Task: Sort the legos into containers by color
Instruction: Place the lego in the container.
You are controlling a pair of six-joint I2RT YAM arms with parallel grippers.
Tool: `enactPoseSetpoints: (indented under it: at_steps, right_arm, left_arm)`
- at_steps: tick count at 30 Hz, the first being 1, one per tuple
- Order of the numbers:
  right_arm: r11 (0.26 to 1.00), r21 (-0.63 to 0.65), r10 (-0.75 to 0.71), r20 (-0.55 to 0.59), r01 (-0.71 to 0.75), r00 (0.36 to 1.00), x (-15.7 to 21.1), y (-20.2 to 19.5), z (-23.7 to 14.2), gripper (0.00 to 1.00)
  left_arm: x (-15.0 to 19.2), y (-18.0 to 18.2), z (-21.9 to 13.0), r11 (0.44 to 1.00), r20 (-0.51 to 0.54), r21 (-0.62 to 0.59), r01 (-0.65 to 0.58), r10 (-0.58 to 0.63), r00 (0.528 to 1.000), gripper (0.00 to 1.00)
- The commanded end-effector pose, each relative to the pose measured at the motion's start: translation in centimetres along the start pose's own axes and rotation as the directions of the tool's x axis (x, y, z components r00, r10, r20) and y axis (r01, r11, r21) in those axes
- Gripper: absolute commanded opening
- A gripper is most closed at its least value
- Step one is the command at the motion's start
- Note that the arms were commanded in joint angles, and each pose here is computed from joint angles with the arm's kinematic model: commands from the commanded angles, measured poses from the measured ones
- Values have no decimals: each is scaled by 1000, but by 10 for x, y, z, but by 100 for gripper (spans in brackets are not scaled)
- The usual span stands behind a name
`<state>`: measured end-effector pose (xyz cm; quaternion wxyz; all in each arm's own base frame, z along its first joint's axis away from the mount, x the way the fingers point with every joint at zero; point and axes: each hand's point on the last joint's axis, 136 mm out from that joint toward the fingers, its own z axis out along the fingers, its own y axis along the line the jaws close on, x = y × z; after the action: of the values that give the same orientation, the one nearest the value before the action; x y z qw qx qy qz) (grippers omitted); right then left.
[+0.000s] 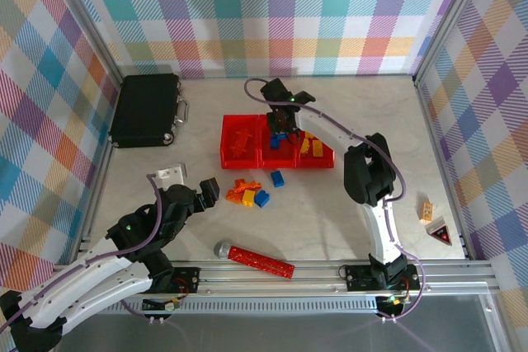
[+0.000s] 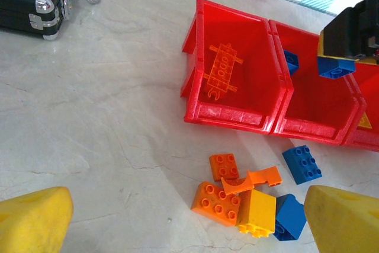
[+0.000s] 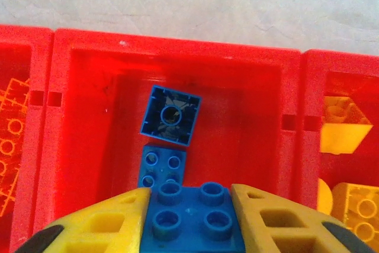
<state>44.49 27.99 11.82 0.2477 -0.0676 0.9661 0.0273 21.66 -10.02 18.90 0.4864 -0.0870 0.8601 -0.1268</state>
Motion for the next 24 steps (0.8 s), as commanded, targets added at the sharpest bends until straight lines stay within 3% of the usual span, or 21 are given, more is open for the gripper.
enactPoseSetpoints:
  at_steps: [1, 24]
  right_arm:
    - [998, -43, -35, 31, 37, 999, -12, 12, -12, 26]
    - [995, -91, -51, -77, 44, 996, 26, 19, 19, 35]
  left_arm:
    - [-1, 0, 0, 1000, -3, -2, 14, -14, 1000, 100]
    - [6, -2, 1, 1000, -60, -12, 12, -12, 998, 100]
